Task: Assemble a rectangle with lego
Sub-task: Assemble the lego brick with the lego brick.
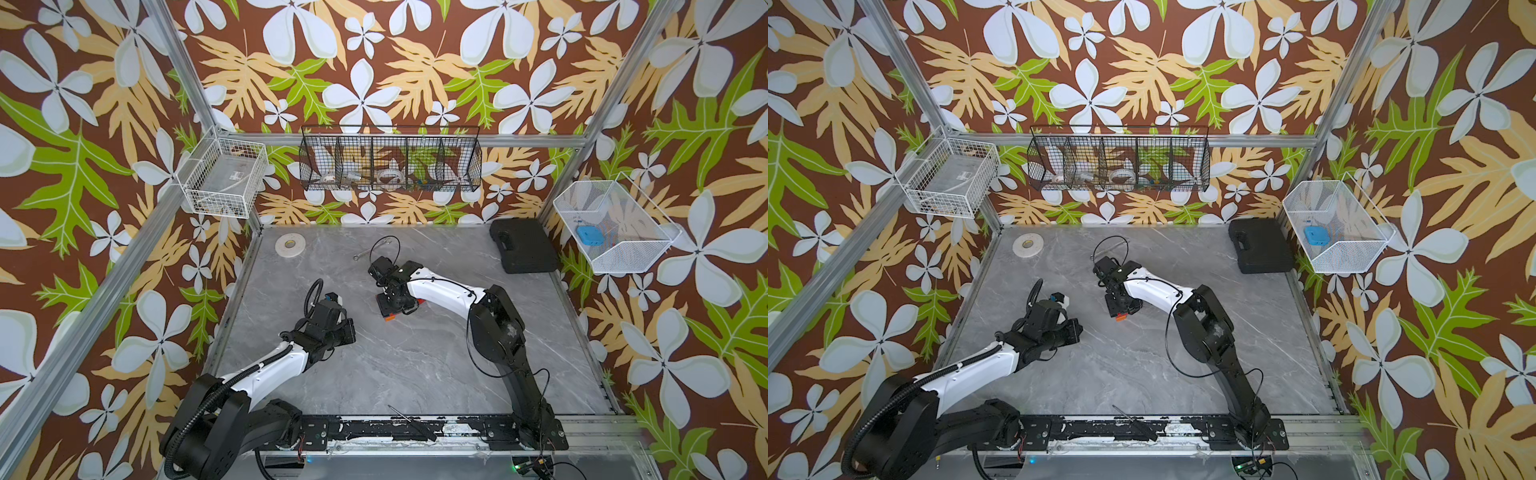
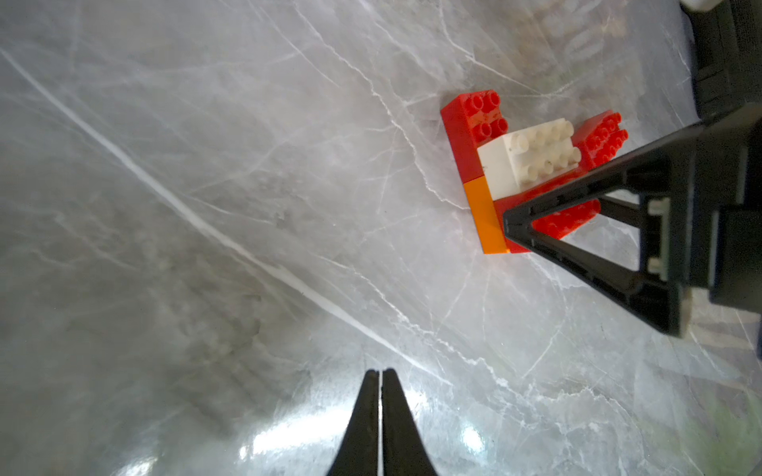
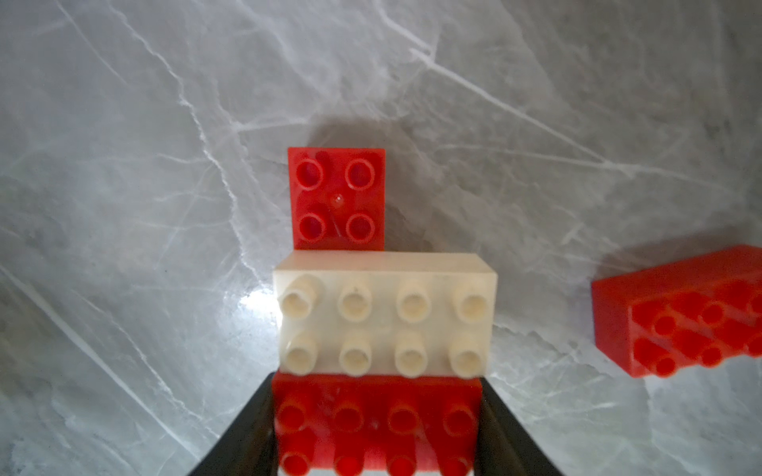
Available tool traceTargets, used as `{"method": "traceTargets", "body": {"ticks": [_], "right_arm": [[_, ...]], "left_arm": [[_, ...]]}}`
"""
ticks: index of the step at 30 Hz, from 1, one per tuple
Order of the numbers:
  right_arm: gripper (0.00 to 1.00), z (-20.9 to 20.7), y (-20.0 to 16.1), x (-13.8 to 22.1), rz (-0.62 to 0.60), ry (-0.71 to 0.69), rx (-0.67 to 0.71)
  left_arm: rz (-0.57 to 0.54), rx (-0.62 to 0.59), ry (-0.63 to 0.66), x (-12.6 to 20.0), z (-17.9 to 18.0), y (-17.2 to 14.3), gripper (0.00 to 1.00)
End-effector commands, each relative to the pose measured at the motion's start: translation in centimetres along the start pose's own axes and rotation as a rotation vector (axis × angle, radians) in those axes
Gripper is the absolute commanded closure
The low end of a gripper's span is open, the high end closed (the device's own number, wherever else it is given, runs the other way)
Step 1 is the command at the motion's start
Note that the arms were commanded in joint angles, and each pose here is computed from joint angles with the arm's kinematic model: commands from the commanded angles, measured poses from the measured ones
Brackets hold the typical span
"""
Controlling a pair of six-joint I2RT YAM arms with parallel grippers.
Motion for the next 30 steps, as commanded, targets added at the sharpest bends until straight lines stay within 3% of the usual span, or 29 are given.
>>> {"method": "traceTargets", "body": {"ticks": [1,30], "right_arm": [[0.61,-0.2,-0.8,-0.7,0.041,-0.016,0.017],[0.66,-0.8,-2.4,-1.7,0.09,0.009,0.005]], "left_arm": [[-0.008,-0.007,-0.015,0.1,-0.3,0.2,0.92],[-0.002,-0.004,-0.014,-0.1,-0.2,0.1,0.92]]}}
Point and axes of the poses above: each gripper's point midway between its finger pads, its own x axis back along the fingers, its own z axis along the line the jaws close on, y = z × x, the point moved 5 cm from there along x, back along the fingers, and after that the axes turned 9 degrees about x, right-handed, at the moved point
